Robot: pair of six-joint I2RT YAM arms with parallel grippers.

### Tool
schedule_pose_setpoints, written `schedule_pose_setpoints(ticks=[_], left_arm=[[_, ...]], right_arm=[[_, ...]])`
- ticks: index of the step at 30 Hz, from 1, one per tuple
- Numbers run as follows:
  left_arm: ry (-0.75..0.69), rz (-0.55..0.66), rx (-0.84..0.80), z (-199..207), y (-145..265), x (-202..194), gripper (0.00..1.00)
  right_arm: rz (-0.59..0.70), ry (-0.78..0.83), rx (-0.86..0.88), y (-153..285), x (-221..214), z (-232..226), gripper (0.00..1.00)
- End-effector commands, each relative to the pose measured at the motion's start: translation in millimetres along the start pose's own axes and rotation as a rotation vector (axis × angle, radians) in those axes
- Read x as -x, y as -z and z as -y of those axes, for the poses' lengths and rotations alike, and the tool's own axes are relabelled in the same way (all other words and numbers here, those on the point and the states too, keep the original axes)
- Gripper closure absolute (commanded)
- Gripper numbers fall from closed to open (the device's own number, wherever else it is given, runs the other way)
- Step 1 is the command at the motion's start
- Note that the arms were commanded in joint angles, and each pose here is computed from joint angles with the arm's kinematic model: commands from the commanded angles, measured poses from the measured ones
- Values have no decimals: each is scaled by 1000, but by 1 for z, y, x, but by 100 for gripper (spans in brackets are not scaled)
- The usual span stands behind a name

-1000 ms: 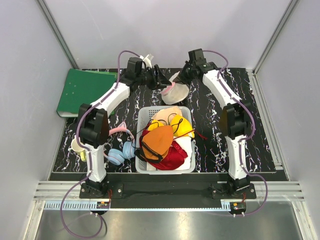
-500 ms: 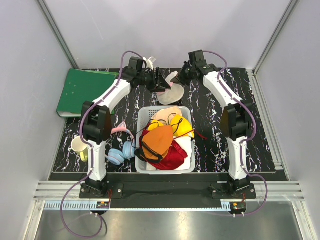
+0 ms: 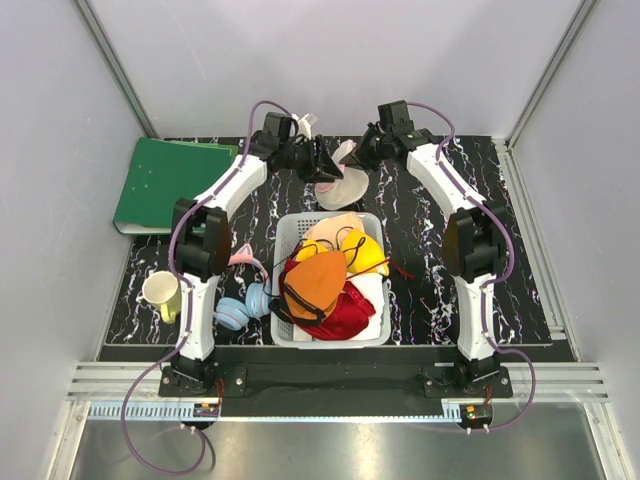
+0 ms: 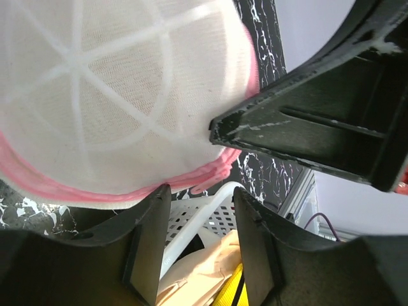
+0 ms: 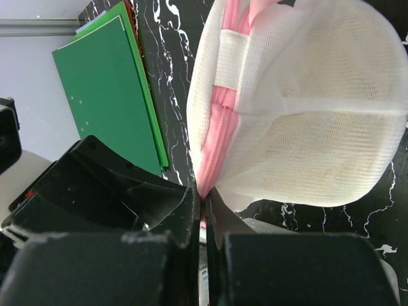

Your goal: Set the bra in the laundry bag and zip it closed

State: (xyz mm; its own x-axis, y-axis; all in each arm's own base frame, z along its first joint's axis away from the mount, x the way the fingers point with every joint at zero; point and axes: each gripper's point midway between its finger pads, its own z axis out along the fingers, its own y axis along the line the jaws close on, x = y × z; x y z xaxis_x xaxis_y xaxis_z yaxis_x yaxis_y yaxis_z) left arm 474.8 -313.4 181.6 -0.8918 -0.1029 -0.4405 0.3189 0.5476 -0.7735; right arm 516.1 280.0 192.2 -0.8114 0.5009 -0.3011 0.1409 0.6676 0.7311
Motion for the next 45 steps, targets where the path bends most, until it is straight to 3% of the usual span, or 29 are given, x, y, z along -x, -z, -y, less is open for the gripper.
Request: schedule_pose_setpoints(ticks=[1, 7, 15, 22, 26, 27, 34, 45], left_arm=[[-58, 37, -46, 19, 5, 19, 55], [-61, 60, -57, 25, 5, 26, 63], [-59, 73, -74, 32, 8, 30, 64], [-54, 87, -64, 32, 9, 31, 72], [-50, 97, -38, 26, 8, 32, 88], [-40, 91, -16, 20, 8, 28, 100], [-126, 126, 243, -33, 24, 16, 100], [-177, 82, 268, -54, 44, 4, 100]], right_arm=[[43, 42, 130, 33, 7, -48, 100], [37, 36, 134, 32, 6, -48, 100], [25, 31, 139, 29, 5, -47, 100], [17, 22, 136, 27, 2, -45, 100], [9, 9, 140, 28, 0, -45, 100], [3, -1, 146, 29, 0, -47, 100], [-33, -58, 183, 39, 2, -52, 100], [-77, -82, 278, 60, 24, -55, 100]])
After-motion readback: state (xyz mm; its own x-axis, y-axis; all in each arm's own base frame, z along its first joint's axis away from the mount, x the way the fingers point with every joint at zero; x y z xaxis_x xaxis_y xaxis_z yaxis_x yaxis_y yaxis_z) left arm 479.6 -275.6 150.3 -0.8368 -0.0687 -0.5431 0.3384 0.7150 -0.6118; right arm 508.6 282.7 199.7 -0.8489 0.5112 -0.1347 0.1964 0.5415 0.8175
